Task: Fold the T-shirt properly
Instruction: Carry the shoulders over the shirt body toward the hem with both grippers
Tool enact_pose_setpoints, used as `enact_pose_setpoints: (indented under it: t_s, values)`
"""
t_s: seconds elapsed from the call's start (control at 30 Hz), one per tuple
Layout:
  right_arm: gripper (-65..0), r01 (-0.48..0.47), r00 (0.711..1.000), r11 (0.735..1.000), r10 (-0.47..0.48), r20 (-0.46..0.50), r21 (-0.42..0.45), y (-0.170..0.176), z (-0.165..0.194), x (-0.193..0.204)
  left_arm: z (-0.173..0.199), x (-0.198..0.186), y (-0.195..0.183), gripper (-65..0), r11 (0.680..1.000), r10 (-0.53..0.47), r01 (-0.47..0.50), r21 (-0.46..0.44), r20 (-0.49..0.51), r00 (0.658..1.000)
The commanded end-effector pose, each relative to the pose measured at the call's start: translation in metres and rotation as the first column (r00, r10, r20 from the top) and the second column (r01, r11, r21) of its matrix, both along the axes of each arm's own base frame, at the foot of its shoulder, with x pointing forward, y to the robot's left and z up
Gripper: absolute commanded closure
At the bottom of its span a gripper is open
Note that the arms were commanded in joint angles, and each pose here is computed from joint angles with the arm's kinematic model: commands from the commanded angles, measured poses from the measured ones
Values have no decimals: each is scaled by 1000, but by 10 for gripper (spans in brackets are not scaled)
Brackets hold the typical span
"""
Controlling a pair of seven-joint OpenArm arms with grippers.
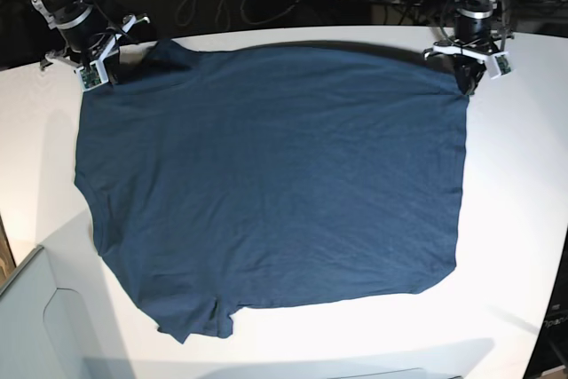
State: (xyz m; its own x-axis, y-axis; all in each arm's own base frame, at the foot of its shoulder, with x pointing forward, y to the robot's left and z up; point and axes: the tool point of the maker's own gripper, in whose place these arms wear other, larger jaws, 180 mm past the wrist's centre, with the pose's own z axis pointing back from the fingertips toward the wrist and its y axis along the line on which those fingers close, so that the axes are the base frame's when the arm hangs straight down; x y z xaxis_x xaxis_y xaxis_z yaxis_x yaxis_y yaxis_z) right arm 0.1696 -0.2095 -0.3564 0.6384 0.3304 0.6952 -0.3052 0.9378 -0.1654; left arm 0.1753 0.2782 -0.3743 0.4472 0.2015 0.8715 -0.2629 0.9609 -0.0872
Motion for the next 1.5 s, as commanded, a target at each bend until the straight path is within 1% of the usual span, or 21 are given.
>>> enact_pose_setpoints:
  t_s: [0.0,0.13,0.27,0.37,0.4,0.53,0.6,0.8,0.97,1.13,1.2,1.33,1.47]
  values:
    - [-2,-22,998,1000,22,62,9,3,13,13,13,9,4,0,1000,2,-3,18,51,999]
    - [-2,-8,995,1000,9,98,-6,-3,21,41,22,28,4,0,1000,4,-5,17,102,995]
    - [-2,9,996,999,-5,89,-42,-17,23,65,31,45,2,0,1000,0,-2,13,147,989]
    - [-2,19,994,999,-14,108,-42,-25,25,85,39,58,2,0,1000,1,-3,12,184,983]
    - [-2,20,994,999,-15,112,-41,-28,25,90,39,61,2,0,1000,1,-3,9,181,983]
    - [-2,32,988,999,-29,148,-18,-33,31,117,24,76,5,0,1000,12,-9,-25,120,993]
    - [-2,39,987,999,-37,156,-8,-38,31,128,21,83,6,0,999,17,-13,-37,111,994]
    - [-2,-11,983,999,4,183,37,-20,34,162,25,97,5,0,999,17,-11,-46,133,991]
    - [-2,-60,979,997,47,196,58,-2,37,182,33,103,10,0,1000,13,-8,-30,154,988]
    - [-2,-54,979,995,37,198,84,-2,36,196,44,115,16,0,1000,-7,7,-1,175,984]
    - [-2,-51,980,996,35,198,77,-7,38,199,48,120,16,0,1000,-8,7,2,189,982]
    - [-2,-48,980,995,29,197,91,-9,37,208,60,130,21,0,1000,-19,15,23,212,977]
    - [-2,-45,981,994,25,192,102,-9,36,212,48,137,13,0,999,-48,46,16,184,982]
